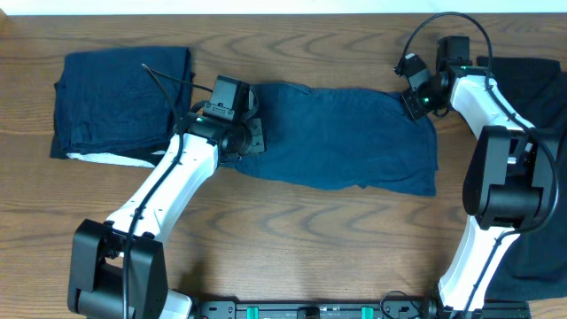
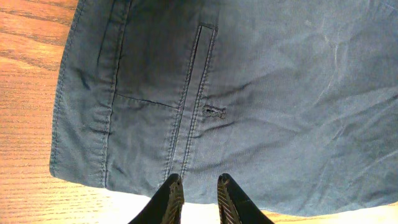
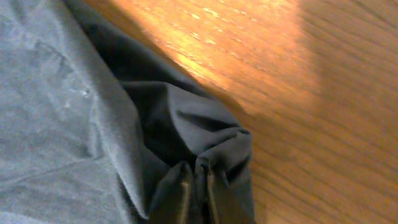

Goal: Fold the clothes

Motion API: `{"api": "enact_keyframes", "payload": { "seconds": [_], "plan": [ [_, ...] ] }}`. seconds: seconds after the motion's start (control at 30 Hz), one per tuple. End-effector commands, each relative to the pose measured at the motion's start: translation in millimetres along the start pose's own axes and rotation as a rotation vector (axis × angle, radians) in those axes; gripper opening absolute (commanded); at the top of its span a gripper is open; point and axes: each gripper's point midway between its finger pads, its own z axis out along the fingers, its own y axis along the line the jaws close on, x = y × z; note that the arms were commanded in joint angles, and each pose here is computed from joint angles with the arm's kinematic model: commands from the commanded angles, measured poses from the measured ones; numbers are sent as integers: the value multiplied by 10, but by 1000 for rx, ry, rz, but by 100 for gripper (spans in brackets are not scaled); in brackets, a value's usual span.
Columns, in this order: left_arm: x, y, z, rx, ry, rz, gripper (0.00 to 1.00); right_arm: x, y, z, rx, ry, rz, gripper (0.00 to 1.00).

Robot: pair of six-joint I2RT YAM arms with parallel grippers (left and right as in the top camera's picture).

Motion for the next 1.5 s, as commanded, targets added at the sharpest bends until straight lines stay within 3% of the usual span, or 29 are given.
{"api": "enact_keyframes", "payload": {
  "seconds": [0.0,0.17,0.47,0.77,1.47],
  "plan": [
    [-25,62,28,-31,-7,10,22,-99,-12,-151,46,-16,-29,18],
    [-52,102,26,-55,-21,10,22,-149,-26,-152,56,-34,-40,29],
    [-89,86,25,-48,-36,12,22,-242,62,-212,64,-45,-108,36],
    [-94,83,25,-47,-38,12,22,-213,98,-256,130,18,-150,40],
    [-94,83,25,-47,-38,12,22,-243,-74,-109,160,-13,-178,47]
  ]
}}
